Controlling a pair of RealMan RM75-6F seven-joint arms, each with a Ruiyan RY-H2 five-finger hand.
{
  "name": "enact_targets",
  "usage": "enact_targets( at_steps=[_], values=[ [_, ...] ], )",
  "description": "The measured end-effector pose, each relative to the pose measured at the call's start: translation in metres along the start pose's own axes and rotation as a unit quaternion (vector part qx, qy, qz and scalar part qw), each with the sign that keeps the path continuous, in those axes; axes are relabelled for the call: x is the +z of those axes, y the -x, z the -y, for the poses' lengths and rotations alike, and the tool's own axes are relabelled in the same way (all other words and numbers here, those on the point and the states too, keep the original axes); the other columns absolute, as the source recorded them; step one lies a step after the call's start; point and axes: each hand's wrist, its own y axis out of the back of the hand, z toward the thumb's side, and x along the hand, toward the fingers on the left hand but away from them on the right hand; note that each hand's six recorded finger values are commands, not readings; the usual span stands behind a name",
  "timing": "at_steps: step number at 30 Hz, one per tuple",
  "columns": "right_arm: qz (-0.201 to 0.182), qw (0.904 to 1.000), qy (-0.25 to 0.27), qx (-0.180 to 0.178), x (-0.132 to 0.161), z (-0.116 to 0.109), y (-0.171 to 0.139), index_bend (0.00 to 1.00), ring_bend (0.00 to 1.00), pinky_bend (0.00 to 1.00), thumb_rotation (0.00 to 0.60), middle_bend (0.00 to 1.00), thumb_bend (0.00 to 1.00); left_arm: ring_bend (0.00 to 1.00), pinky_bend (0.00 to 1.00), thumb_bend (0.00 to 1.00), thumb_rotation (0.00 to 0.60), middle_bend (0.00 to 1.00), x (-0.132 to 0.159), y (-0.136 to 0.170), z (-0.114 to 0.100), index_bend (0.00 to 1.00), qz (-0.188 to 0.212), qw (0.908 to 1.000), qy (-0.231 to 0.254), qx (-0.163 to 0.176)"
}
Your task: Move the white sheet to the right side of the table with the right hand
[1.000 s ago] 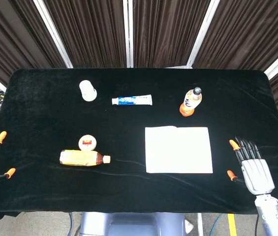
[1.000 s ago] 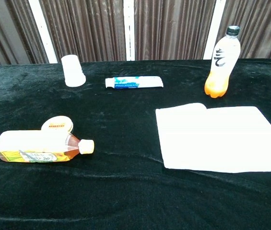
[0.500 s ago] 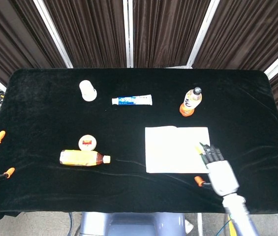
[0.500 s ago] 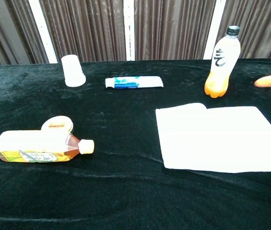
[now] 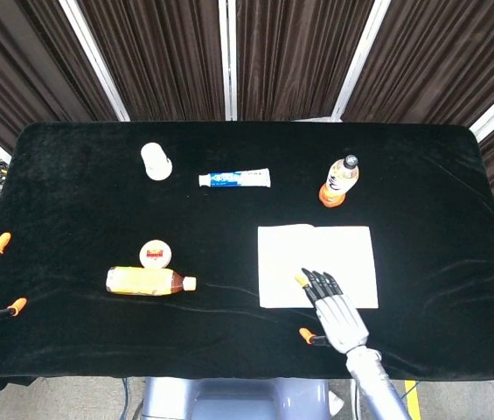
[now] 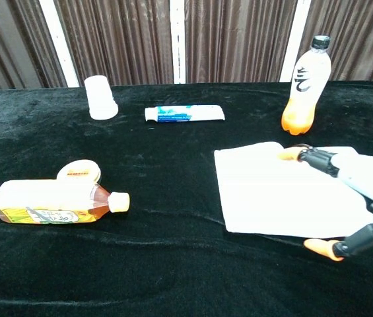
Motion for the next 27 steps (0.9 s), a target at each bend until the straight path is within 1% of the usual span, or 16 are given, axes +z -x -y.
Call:
enact_targets(
  at_steps=[4,17,27],
  values=[
    [0.003,0.9999,0.010,0.001,0.002,0.007,0.008,0.00,0.00,0.00,0.600,0.00,0.13,0.00,0.00,0.12,0.600,0.00,-0.001,-0.001,0.002,0.00,-0.003,1.0000,-0.002,-0.002],
    [0.022,0.9997,0.014,0.001,-0.003,0.037,0.033,0.00,0.00,0.00,0.600,0.00,0.14,0.00,0.00,0.12,0.600,0.00,-0.008,-0.005,0.003,0.00,-0.016,0.9999,-0.001,-0.005],
    [0.037,0.9991,0.019,-0.005,-0.008,0.051,0.049,0.00,0.00,0.00,0.600,0.00,0.14,0.00,0.00,0.12,0.600,0.00,-0.014,-0.007,0.004,0.00,-0.030,0.9995,0.000,-0.008]
  ],
)
